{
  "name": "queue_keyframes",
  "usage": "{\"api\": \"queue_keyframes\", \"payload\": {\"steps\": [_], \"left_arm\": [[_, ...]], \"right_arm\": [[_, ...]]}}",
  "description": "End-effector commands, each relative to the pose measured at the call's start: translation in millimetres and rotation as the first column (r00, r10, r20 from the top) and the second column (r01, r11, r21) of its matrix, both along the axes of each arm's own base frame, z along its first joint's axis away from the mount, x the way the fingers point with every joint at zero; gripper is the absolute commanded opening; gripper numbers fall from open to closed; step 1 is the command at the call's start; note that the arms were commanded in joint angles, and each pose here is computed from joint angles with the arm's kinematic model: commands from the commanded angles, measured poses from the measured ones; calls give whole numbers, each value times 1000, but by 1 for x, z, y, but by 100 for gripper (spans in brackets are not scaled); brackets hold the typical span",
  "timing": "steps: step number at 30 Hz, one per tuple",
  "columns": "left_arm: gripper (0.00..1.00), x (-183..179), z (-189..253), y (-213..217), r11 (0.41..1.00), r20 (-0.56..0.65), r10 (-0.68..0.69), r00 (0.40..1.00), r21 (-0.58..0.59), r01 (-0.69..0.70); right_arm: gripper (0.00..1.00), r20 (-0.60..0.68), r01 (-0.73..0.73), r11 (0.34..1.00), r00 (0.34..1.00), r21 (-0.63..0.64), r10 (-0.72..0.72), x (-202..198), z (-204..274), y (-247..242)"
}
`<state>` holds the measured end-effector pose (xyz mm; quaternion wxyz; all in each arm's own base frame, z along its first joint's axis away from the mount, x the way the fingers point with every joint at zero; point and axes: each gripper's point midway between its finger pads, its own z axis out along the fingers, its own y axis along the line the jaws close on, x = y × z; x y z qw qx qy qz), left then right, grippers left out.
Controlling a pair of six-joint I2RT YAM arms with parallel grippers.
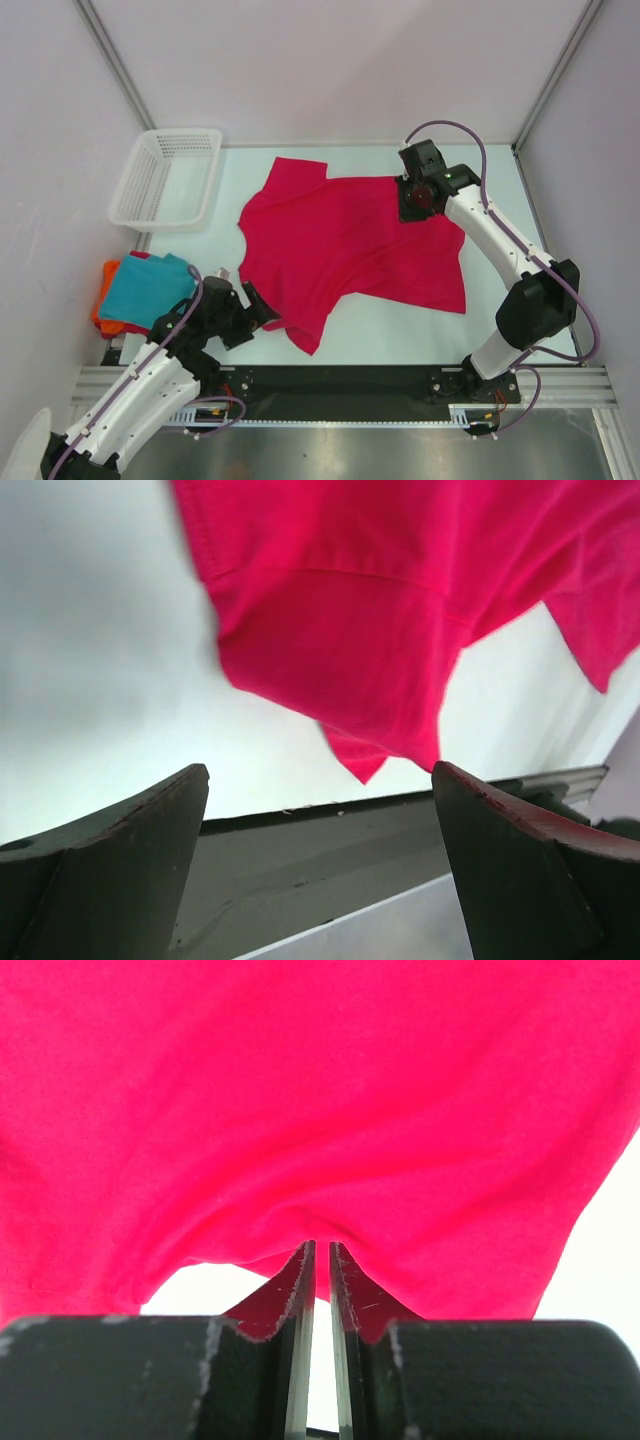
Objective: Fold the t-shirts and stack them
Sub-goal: Flatten out the tshirt
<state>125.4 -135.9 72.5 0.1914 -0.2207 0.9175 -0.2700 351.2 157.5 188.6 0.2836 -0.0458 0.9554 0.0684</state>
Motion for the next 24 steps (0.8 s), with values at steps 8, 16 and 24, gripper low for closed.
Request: {"api": "queue_keyframes", "payload": {"steps": [8,16,24], "left_arm": [[91,8,-26,11,984,-61,179,982,30,-177],[78,21,-52,0,986,-84,166,983,22,-164],[51,27,-66,-10,992,-100,128,987,19,-127]], "right_arm": [[16,35,-29,999,999,16,28,-4,14,3],[15,35,-36,999,999,-13,37,-1,16,-1],[15,27,-30,999,999,-22,30,1,15,-5]]}}
